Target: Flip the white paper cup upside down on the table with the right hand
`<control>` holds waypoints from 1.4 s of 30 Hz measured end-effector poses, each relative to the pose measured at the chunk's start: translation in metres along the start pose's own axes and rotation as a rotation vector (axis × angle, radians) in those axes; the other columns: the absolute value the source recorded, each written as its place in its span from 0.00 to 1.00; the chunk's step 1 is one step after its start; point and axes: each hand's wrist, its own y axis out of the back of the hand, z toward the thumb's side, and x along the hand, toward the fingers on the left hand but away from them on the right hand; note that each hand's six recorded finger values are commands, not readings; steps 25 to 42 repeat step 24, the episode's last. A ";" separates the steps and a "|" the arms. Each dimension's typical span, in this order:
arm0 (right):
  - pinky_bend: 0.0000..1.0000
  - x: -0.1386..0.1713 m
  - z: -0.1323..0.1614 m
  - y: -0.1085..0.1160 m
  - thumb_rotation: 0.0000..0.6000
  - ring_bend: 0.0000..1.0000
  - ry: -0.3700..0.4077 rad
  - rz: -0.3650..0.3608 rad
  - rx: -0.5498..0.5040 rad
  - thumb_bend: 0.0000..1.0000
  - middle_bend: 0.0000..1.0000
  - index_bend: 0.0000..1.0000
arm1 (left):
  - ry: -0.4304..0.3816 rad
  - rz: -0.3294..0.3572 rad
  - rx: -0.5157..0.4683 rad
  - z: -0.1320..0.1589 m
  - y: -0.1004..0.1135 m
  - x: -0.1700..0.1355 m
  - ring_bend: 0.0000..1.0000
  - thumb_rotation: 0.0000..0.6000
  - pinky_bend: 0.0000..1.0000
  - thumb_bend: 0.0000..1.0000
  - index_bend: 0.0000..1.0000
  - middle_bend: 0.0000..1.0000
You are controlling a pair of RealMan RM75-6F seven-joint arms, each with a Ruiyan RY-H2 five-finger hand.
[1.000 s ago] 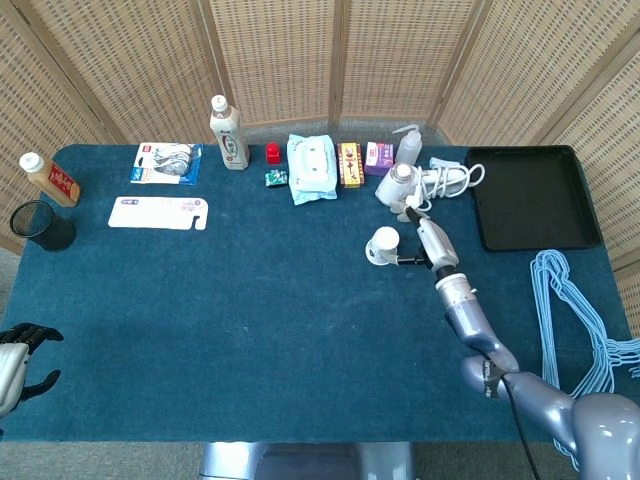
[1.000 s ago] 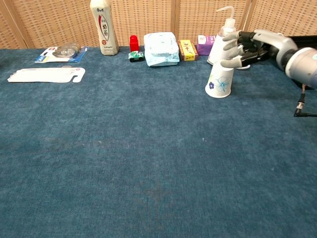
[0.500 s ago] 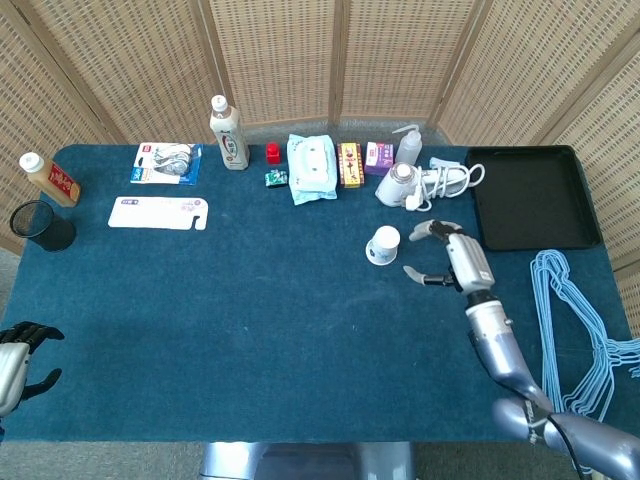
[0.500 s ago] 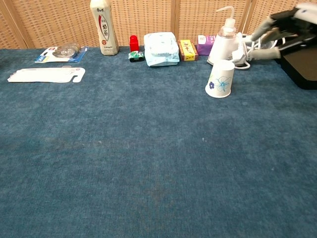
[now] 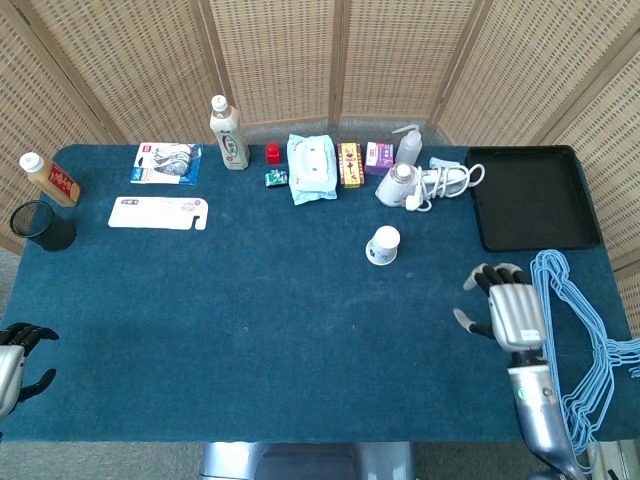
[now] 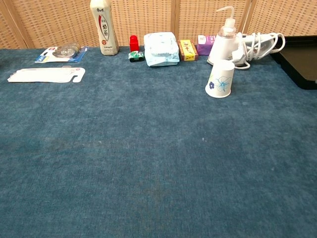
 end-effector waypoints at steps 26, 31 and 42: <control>0.22 0.043 -0.018 0.011 0.83 0.36 -0.064 0.019 -0.009 0.27 0.38 0.47 | -0.018 0.012 0.010 0.007 0.010 0.001 0.25 0.95 0.28 0.23 0.37 0.38; 0.22 0.043 -0.018 0.011 0.83 0.36 -0.064 0.019 -0.009 0.27 0.38 0.47 | -0.018 0.012 0.010 0.007 0.010 0.001 0.25 0.95 0.28 0.23 0.37 0.38; 0.22 0.043 -0.018 0.011 0.83 0.36 -0.064 0.019 -0.009 0.27 0.38 0.47 | -0.018 0.012 0.010 0.007 0.010 0.001 0.25 0.95 0.28 0.23 0.37 0.38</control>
